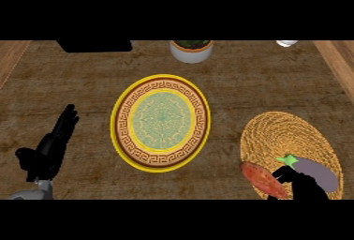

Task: Pick the sweet potato from the placemat and place it in the plate

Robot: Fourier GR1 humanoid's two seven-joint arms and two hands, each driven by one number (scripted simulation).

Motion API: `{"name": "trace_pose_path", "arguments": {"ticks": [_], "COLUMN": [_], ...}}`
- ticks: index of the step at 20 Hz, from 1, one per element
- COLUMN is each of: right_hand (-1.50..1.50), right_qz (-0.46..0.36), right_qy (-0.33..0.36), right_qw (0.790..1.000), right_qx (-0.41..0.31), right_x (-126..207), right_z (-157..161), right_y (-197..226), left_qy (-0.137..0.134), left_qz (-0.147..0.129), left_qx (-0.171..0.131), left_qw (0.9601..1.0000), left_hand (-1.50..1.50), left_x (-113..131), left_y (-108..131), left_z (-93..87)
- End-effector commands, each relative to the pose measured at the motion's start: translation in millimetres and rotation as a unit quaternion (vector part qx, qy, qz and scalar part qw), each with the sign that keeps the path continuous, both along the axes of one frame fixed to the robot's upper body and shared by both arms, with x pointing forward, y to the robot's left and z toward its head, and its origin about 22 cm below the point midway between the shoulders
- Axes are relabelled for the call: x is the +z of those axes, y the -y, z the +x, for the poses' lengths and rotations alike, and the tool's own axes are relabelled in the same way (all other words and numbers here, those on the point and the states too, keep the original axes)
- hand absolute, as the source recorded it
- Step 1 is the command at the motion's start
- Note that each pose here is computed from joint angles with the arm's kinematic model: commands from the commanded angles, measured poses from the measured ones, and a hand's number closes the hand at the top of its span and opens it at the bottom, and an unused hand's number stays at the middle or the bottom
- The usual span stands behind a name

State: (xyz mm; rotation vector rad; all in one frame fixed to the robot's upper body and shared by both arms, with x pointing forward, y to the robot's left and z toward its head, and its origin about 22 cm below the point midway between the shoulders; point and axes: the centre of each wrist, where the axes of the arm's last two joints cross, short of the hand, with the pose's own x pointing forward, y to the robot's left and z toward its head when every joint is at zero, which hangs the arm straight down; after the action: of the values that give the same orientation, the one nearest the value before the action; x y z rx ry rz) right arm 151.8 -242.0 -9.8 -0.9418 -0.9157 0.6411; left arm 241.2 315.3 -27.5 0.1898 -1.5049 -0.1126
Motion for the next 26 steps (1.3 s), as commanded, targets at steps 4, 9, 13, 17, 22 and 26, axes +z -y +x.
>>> {"name": "trace_pose_path", "arguments": {"ticks": [4,9,13,17,22,26], "right_hand": [1.5,1.5,1.5,1.5,1.5,1.5], "right_qz": [-0.038,-0.06,-0.084,-0.104,-0.097,-0.084], "right_qy": [0.102,0.143,0.19,0.278,0.308,0.31], "right_qw": [0.993,0.987,0.977,0.954,0.946,0.947], "right_qx": [-0.053,-0.044,-0.039,-0.048,-0.026,-0.02], "right_x": [39.4,76.2,111.4,141.2,142.3,155.9], "right_z": [-75.2,-100.4,-116.0,-107.0,-98.0,-84.8], "right_y": [-55.8,-92.5,-95.6,-109.5,-145.5,-138.5], "left_qy": [-0.003,-0.002,-0.006,0.003,0.01,0.01], "left_qz": [-0.007,0.005,0.002,-0.003,0.0,-0.002], "left_qx": [0.004,-0.004,-0.005,-0.016,-0.025,-0.02], "left_qw": [1.0,1.0,1.0,0.9999,0.9996,0.9997], "left_hand": [0.0,0.0,0.0,0.0,0.0,0.0], "left_x": [3.6,-6.0,-2.2,5.9,19.4,-3.4], "left_y": [-6.5,-1.7,-8.3,4.0,24.4,27.5], "left_z": [2.7,-0.6,7.8,5.7,14.9,11.1]}}
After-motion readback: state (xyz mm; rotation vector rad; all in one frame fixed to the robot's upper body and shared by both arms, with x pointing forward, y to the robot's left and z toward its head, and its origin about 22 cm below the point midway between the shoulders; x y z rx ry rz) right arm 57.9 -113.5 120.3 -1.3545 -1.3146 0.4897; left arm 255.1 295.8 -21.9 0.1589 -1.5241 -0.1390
